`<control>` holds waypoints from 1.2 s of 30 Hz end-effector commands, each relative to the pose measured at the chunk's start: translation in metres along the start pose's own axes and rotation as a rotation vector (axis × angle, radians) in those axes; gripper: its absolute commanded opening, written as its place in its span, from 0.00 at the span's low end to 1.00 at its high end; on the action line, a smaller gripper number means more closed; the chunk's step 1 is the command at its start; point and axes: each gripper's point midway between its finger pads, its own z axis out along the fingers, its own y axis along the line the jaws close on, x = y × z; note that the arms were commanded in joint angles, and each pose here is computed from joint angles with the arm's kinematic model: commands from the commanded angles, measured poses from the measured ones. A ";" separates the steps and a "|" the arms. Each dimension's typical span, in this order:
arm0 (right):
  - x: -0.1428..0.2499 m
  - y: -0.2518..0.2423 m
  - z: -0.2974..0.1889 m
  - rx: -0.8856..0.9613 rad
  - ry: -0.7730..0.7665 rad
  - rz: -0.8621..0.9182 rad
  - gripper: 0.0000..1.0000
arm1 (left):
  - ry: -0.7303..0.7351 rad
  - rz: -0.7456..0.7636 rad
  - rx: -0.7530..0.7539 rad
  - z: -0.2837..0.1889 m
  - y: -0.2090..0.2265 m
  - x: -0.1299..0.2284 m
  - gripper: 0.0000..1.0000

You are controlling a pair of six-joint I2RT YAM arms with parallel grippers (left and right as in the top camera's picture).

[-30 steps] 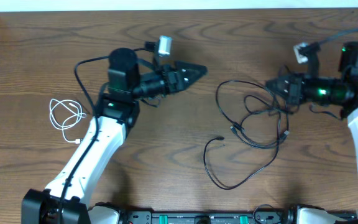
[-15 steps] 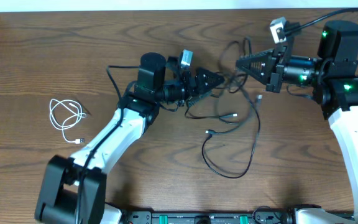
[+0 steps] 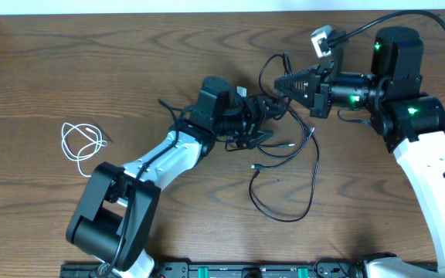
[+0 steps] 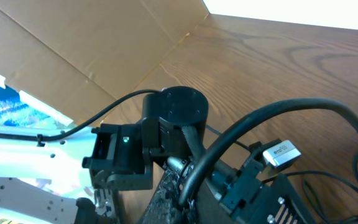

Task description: Untangle cables

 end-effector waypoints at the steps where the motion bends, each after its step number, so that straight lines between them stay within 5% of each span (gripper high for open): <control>1: 0.000 0.000 0.001 0.015 0.002 0.011 0.01 | -0.089 -0.048 -0.003 0.002 -0.001 -0.018 0.58; 6: 0.007 -0.003 0.001 0.033 0.025 0.050 0.01 | -0.170 -0.049 -0.007 0.001 0.000 -0.033 0.31; 17: 0.013 -0.004 0.001 0.035 0.042 0.072 0.01 | -0.179 -0.049 -0.007 0.001 0.000 -0.034 0.30; 20: 0.013 -0.004 0.001 0.035 0.041 0.072 0.01 | -0.135 -0.047 -0.007 0.003 0.000 -0.025 0.55; 23: 0.012 -0.004 0.001 0.036 0.041 0.072 0.01 | -0.082 -0.091 -0.009 0.008 0.000 -0.012 0.59; 27: 0.013 -0.004 0.001 0.039 0.042 0.073 0.01 | -0.068 -0.137 -0.020 0.016 0.002 -0.001 0.57; 32: 0.015 -0.005 0.000 0.040 0.050 0.085 0.01 | -0.099 -0.192 -0.020 0.018 0.003 -0.004 0.40; 36: 0.016 -0.005 0.000 0.040 0.053 0.091 0.01 | -0.120 -0.192 -0.019 0.018 0.003 -0.007 0.38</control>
